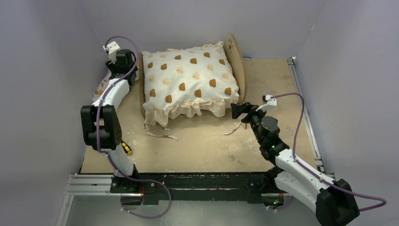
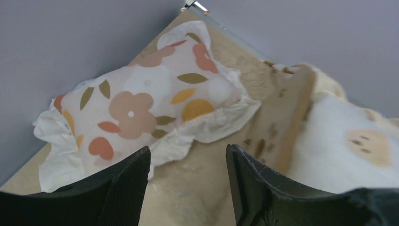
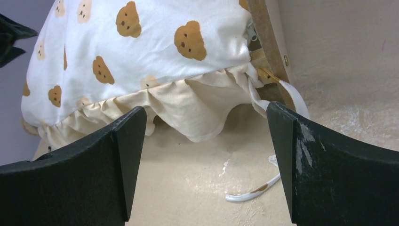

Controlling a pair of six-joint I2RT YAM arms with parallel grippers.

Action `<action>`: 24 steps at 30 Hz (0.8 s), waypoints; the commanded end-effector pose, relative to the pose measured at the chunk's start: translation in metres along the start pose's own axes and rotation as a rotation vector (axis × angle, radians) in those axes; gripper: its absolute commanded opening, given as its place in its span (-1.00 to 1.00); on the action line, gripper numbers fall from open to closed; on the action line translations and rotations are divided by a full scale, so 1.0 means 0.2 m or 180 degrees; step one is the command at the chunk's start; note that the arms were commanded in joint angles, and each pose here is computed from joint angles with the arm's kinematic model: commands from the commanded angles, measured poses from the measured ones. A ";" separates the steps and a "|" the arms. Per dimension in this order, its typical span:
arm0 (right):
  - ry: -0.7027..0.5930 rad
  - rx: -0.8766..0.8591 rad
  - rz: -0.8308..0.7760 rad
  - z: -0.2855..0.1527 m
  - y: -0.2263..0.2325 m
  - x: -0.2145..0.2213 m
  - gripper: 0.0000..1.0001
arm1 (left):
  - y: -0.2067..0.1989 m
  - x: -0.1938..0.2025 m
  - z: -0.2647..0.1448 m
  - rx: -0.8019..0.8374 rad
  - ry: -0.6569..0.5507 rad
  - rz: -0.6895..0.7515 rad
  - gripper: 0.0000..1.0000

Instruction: Set up the pet bed

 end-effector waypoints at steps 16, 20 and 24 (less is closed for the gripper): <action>0.0005 -0.0266 -0.0051 0.04 0.05 0.01 0.98 | 0.21 0.41 0.77 -0.0087 0.0793 0.1912 0.58; 0.0025 -0.0277 -0.0054 0.04 0.05 0.02 0.98 | 0.26 0.55 0.80 0.0034 0.1075 0.1686 0.23; 0.0036 -0.0279 -0.0066 0.04 0.05 0.02 0.98 | 0.31 0.51 0.79 0.0251 0.1133 0.1084 -0.72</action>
Point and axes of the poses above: each gripper's point midway between its finger pads, its own z axis out along the fingers, its own y axis along the line the jaws close on, x = y × z, the point moved 5 cm from there along -z, back along the fingers, and after that the axes turned 13 degrees about z, right-handed, at the moved point
